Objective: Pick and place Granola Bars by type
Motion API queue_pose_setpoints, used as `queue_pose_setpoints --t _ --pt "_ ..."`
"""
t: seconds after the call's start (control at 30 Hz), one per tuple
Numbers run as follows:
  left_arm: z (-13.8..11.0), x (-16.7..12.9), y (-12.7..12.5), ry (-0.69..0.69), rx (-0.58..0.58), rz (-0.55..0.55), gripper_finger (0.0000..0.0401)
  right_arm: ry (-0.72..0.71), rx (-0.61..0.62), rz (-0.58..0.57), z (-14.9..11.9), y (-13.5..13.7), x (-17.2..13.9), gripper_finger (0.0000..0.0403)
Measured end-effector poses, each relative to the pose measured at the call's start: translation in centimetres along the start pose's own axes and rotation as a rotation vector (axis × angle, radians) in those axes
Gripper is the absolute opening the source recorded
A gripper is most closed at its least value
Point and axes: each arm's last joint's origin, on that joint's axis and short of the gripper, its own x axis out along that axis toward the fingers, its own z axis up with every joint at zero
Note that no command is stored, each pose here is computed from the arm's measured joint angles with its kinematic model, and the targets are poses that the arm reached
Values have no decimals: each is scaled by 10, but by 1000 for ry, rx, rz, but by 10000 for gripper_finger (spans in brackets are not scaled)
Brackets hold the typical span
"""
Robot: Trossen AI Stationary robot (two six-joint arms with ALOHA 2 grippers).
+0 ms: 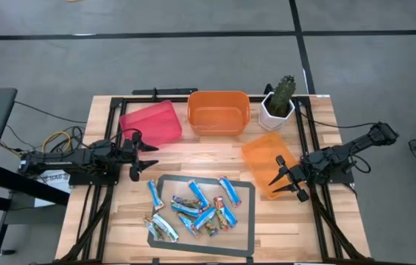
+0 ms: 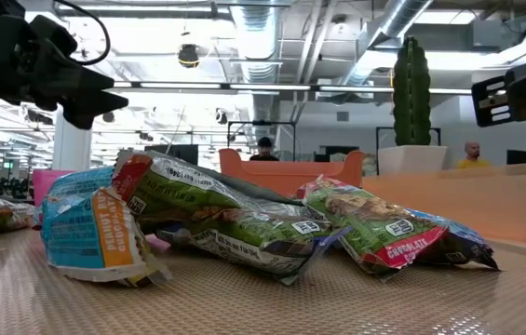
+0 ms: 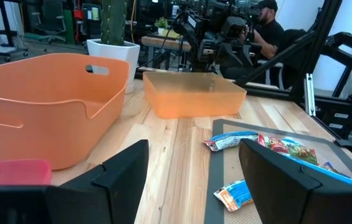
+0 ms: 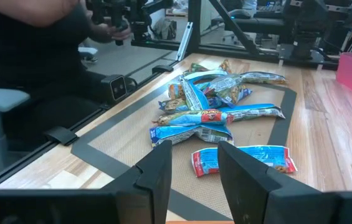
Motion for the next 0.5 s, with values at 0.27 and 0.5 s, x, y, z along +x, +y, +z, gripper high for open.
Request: queue_pose_setpoints --t 0.27,0.5 --pt "-1 5 1 79 11 37 242 0 0 0 0 0 0 123" --pt "25 18 -3 191 24 100 242 0 0 0 0 0 0 123"
